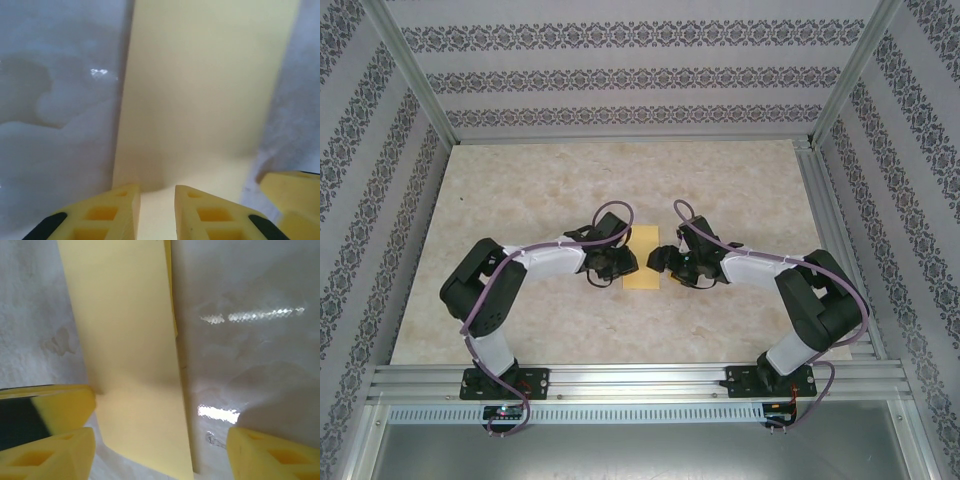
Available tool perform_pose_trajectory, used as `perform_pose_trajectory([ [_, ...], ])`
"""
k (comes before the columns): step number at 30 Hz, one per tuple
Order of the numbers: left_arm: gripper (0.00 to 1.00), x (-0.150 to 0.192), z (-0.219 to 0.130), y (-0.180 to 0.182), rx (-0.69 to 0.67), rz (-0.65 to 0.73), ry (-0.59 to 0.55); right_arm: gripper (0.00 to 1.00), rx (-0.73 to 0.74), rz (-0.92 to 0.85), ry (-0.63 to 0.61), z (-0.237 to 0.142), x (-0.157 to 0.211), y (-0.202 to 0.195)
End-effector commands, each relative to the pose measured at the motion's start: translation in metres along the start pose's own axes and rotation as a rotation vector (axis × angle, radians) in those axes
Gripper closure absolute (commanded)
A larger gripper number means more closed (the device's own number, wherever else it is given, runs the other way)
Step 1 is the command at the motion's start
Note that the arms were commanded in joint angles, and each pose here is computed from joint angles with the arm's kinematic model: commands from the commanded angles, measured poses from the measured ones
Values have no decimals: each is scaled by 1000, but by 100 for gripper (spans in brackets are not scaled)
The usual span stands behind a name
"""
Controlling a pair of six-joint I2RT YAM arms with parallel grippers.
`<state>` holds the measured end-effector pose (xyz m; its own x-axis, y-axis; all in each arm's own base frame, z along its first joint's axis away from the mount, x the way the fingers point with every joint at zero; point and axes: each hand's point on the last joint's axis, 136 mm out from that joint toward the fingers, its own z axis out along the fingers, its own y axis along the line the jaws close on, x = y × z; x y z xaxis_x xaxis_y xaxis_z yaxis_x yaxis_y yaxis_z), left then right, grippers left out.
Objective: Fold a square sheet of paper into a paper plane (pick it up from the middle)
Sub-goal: Move the square sheet of paper to the center of the table, then third fold the triangle at the center of the table.
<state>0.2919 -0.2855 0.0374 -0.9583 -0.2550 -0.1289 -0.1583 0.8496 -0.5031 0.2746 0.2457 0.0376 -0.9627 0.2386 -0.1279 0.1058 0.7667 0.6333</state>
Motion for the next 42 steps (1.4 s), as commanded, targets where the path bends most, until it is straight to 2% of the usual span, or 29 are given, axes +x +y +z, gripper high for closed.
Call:
perform_pose_trajectory([
  [1, 76, -15, -19, -16, 36, 29, -51, 35, -18, 10, 13, -1, 2, 2],
  [8, 84, -22, -5, -12, 38, 47, -31, 45, -37, 12, 56, 5, 13, 6],
  [16, 86, -15, 15, 4, -12, 28, 20, 45, -20, 20, 92, 7, 27, 3],
  [25, 87, -11, 22, 21, -68, -2, 35, 43, -1, 22, 115, 9, 38, 0],
  [36, 87, -9, 22, 23, -67, -6, 46, 59, -59, 18, 104, 10, 33, 15],
  [42, 87, -10, 19, 18, -51, 0, 44, 75, -65, 14, 65, 5, 27, 18],
])
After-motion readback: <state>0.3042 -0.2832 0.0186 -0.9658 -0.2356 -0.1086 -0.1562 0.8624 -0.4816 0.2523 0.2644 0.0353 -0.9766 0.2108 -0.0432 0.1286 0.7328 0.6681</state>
